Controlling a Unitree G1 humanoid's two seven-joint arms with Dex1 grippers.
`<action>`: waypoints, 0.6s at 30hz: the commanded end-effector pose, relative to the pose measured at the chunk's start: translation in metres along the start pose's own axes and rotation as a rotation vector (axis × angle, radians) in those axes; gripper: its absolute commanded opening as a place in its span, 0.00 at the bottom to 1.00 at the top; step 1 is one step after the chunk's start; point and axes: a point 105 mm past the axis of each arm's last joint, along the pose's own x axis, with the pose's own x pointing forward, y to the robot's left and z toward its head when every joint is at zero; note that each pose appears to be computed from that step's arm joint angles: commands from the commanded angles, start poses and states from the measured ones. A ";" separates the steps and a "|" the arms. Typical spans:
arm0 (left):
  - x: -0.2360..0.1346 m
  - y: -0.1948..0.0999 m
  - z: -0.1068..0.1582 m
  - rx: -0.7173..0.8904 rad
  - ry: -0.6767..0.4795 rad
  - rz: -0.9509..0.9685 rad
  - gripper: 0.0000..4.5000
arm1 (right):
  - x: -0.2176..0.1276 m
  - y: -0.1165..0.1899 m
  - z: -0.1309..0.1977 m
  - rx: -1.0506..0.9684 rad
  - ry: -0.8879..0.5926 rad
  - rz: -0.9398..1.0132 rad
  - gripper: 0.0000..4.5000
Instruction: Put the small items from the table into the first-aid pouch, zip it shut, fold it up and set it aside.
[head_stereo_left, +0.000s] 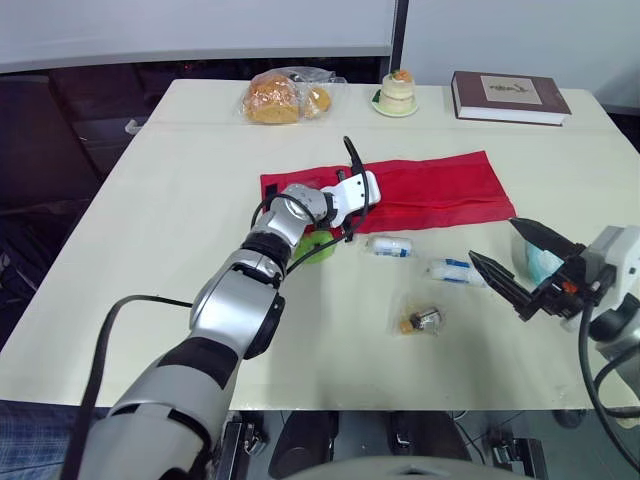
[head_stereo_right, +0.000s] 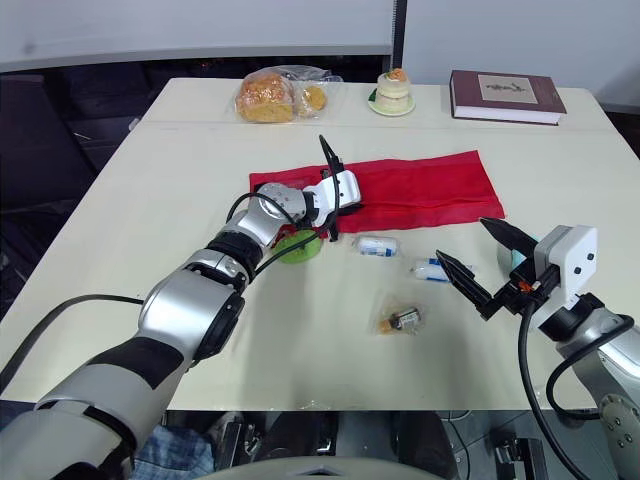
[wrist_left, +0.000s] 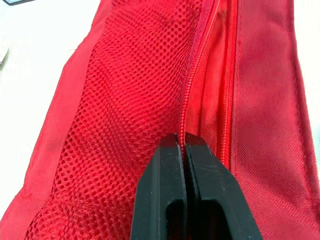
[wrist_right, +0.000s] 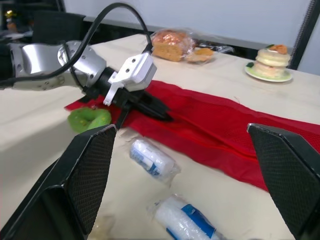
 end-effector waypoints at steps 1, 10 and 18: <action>-0.008 0.009 0.010 -0.043 -0.072 0.012 0.01 | -0.011 -0.007 0.010 -0.070 -0.003 0.025 1.00; -0.013 0.010 0.014 -0.118 -0.127 -0.028 0.01 | -0.039 -0.029 0.015 -0.169 0.128 0.265 1.00; -0.016 0.010 0.009 -0.133 -0.128 -0.029 0.01 | -0.056 -0.049 0.018 -0.211 0.197 0.271 1.00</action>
